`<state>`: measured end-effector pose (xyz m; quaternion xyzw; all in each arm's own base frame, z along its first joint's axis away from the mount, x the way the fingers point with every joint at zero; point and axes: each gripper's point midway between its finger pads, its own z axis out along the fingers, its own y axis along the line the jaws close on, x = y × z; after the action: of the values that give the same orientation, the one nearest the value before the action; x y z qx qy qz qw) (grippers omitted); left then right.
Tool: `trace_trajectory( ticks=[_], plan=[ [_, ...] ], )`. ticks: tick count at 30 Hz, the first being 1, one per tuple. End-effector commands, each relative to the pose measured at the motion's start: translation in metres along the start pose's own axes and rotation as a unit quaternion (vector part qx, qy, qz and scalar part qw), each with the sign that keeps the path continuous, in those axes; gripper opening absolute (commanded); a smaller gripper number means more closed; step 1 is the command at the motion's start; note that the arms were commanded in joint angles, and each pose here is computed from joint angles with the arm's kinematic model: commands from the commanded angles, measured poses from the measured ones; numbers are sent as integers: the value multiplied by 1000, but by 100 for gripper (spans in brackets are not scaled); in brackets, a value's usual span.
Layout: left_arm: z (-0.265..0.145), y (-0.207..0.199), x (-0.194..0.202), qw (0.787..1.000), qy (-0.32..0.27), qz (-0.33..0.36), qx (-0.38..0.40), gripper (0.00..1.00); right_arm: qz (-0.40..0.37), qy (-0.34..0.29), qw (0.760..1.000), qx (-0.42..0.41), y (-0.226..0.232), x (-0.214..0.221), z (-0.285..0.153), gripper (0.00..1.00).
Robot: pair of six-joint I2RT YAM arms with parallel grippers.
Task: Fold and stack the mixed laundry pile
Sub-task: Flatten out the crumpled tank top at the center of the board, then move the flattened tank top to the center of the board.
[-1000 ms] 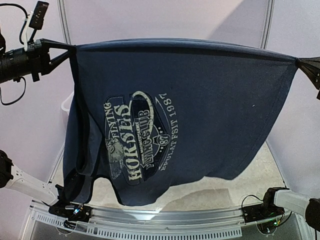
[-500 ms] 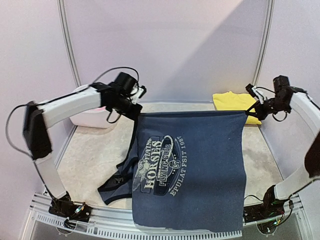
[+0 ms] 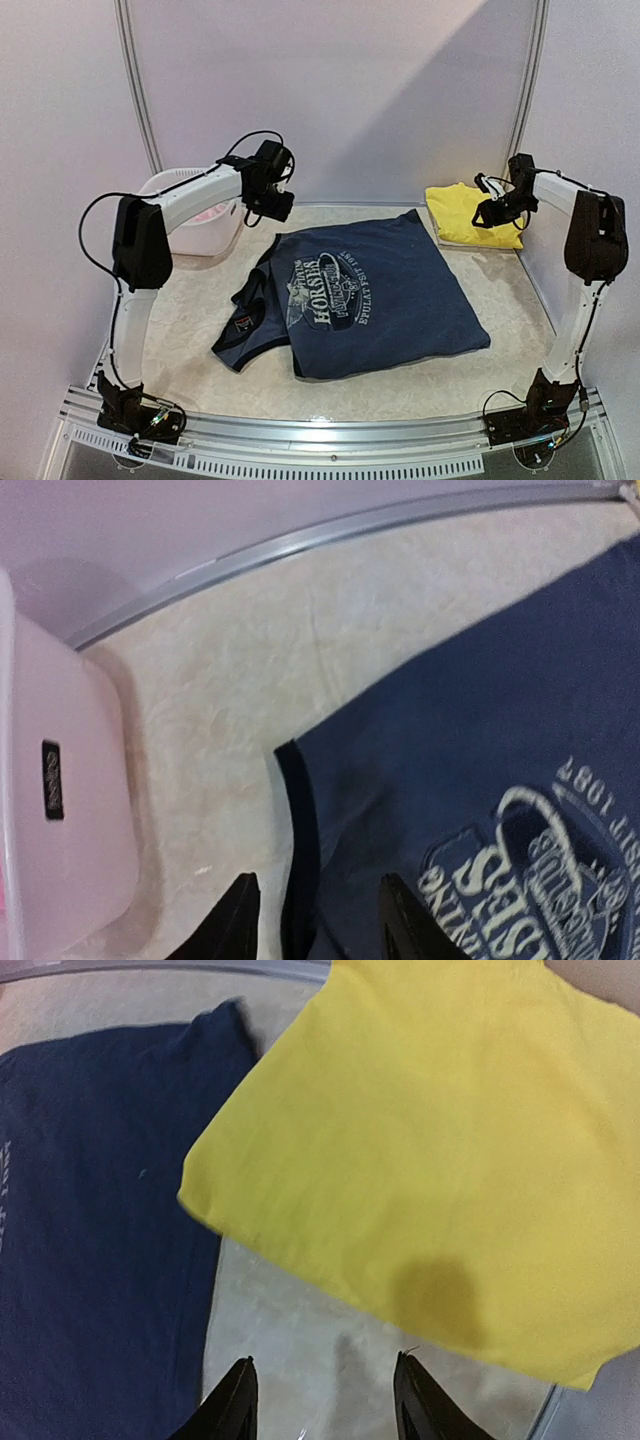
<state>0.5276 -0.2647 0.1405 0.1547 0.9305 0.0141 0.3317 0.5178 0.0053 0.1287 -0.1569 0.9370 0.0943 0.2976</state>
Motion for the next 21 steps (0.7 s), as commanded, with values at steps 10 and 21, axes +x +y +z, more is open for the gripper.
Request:
trace_trajectory(
  ticks=[10, 21],
  plan=[
    [-99, -59, 178, 977, 157, 74, 126, 43, -155, 68, 981, -98, 101, 137, -91, 46],
    [-116, -68, 282, 937, 291, 119, 151, 42, -279, 163, 936, -138, 123, 234, -76, 48]
  ],
)
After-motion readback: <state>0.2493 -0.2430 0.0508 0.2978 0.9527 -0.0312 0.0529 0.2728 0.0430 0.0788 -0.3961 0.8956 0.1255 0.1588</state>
